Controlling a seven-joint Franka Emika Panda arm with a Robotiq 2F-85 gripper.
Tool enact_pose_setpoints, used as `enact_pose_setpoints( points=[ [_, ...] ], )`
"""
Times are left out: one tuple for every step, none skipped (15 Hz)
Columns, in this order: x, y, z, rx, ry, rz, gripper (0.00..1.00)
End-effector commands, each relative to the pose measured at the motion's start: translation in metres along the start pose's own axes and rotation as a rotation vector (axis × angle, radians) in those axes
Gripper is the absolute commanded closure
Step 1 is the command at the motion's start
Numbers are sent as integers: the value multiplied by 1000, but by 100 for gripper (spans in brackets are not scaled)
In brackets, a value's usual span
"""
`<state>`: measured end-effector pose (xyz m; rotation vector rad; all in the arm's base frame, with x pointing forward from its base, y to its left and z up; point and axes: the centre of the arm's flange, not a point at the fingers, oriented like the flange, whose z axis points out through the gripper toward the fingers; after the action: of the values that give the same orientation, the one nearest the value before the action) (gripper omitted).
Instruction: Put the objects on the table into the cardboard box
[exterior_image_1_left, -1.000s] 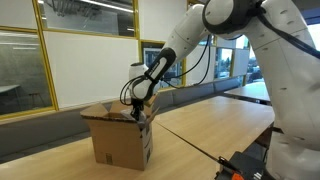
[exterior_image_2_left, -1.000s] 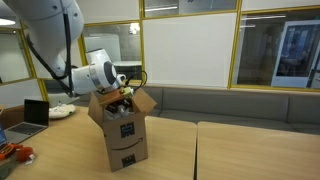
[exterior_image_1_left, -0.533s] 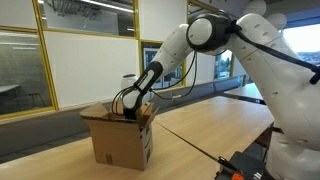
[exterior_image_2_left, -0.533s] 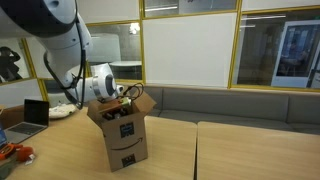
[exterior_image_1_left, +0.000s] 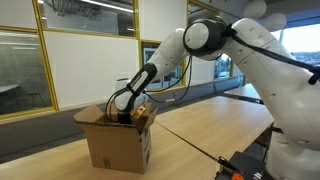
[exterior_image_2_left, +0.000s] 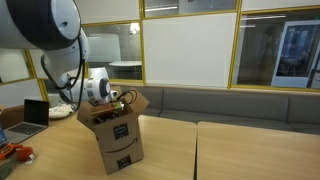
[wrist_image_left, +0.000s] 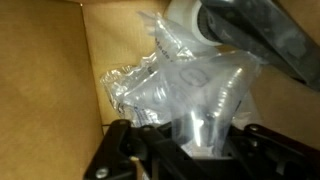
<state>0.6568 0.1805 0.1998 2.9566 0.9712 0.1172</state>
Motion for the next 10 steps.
enact_pose_setpoints(
  points=[
    [8,-16,-7,80,-33,-34,87],
    [9,-22,-8,105,-44,-44,87],
    [9,-29,-9,129,-56,-55,87],
    [10,-34,-10,155,-66,-64,87],
    [11,-42,-13,183,-78,-77,87],
    [13,-49,-14,208,-89,-87,88],
    [14,-56,-17,236,-96,-100,88],
    [17,-65,-20,267,-104,-115,88],
    [19,-72,-23,297,-110,-130,88],
    [21,-81,-26,325,-114,-145,88]
  ],
)
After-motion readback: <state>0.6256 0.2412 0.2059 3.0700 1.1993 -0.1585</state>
